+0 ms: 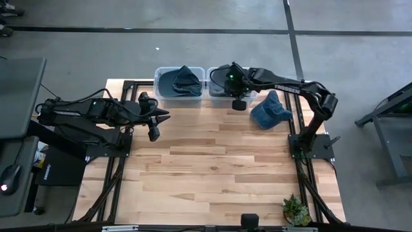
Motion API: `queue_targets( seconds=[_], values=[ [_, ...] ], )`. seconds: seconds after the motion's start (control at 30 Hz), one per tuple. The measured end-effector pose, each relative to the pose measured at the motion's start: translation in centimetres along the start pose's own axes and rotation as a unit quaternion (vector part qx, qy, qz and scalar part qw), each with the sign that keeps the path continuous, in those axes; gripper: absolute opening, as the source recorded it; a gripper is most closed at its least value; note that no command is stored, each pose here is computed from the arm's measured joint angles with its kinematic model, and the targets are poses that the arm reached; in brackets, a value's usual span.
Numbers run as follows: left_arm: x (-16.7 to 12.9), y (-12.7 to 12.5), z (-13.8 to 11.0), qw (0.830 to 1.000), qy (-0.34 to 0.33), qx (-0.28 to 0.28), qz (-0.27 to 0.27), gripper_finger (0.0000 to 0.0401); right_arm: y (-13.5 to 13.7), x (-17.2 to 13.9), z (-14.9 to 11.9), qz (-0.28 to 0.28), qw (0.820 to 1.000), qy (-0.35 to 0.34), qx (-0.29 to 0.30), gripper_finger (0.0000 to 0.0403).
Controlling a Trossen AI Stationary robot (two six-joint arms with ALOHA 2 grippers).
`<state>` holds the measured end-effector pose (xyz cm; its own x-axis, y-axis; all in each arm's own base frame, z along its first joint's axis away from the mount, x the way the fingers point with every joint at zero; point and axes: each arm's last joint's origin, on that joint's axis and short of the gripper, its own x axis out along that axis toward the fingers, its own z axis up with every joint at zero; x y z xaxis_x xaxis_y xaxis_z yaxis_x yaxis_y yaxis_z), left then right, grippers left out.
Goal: Pick and place caps into container
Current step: Put the gray cap into the right transparent container
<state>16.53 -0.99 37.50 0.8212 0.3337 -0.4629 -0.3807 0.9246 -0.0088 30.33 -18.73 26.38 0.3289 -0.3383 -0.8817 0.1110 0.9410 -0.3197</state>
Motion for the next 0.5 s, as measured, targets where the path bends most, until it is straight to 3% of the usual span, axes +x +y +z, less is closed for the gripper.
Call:
queue_targets(
  seconds=[0.23, 0.5],
  values=[
    [0.0, 0.0, -0.01, 1.0, 0.0, 0.0, 0.0, 0.0074, 0.12, 0.59, 0.02, 0.015, 1.0, 0.001, 0.0, 0.0017],
    [0.0, -0.01, -0.01, 1.0, 0.001, -0.007, -0.002, 0.0074, 0.14, 0.58, 0.0, 0.015, 1.0, 0.004, 0.008, 0.0106]
  ],
)
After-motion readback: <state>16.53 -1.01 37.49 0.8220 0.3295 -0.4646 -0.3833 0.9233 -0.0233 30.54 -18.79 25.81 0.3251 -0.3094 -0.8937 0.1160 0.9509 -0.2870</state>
